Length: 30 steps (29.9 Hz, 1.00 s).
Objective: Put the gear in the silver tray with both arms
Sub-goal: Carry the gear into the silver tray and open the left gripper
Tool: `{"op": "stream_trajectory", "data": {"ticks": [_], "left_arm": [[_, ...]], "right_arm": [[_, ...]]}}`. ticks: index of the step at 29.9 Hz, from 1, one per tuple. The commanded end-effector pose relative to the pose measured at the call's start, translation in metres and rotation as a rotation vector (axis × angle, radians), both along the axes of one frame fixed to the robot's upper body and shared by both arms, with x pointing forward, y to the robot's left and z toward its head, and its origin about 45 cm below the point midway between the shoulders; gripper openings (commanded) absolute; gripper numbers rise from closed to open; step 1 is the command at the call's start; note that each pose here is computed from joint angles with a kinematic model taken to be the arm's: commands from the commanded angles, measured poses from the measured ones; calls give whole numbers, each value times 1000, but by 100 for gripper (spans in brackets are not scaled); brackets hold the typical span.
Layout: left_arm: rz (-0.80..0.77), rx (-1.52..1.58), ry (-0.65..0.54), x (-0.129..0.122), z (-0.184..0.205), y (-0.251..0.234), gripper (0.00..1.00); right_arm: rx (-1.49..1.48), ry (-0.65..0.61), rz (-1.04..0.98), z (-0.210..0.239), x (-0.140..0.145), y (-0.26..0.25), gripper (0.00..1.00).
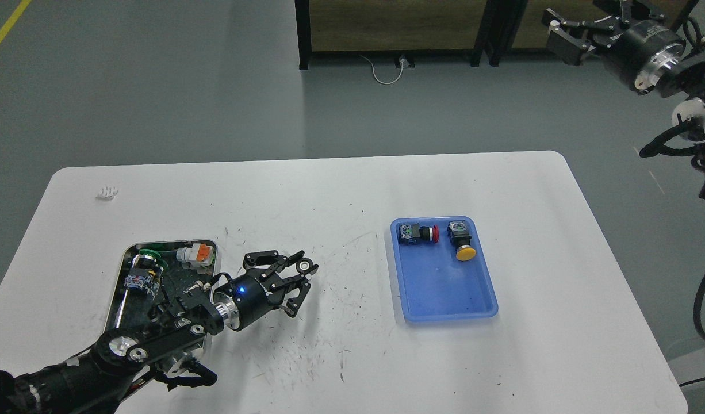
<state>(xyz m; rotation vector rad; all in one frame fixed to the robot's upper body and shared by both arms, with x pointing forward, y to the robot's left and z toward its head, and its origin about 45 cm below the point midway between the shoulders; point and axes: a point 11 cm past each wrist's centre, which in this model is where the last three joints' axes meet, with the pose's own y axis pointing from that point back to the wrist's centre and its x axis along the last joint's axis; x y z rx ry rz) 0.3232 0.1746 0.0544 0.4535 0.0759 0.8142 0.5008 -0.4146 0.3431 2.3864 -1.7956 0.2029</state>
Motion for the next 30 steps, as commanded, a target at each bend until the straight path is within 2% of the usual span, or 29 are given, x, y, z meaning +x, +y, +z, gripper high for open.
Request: {"op": "stream_trajectory", "data": {"ticks": [1,4,10,19,30], "left_arm": [[23,40,-17,7,14,41,19],[35,74,-25,6,26,78,19],[70,139,-10,-12,37,132,20],[98,164,75,-48,10,146,21],[134,189,82,-49,2,157,23]], "right_arm": [[1,1,2,0,0,1,100],[0,2,2,-1,0,1,100],[1,2,3,-1,1,2,100],[-9,3,-3,-3,1,3,100],[-10,5,-5,-4,3,4,100]]}}
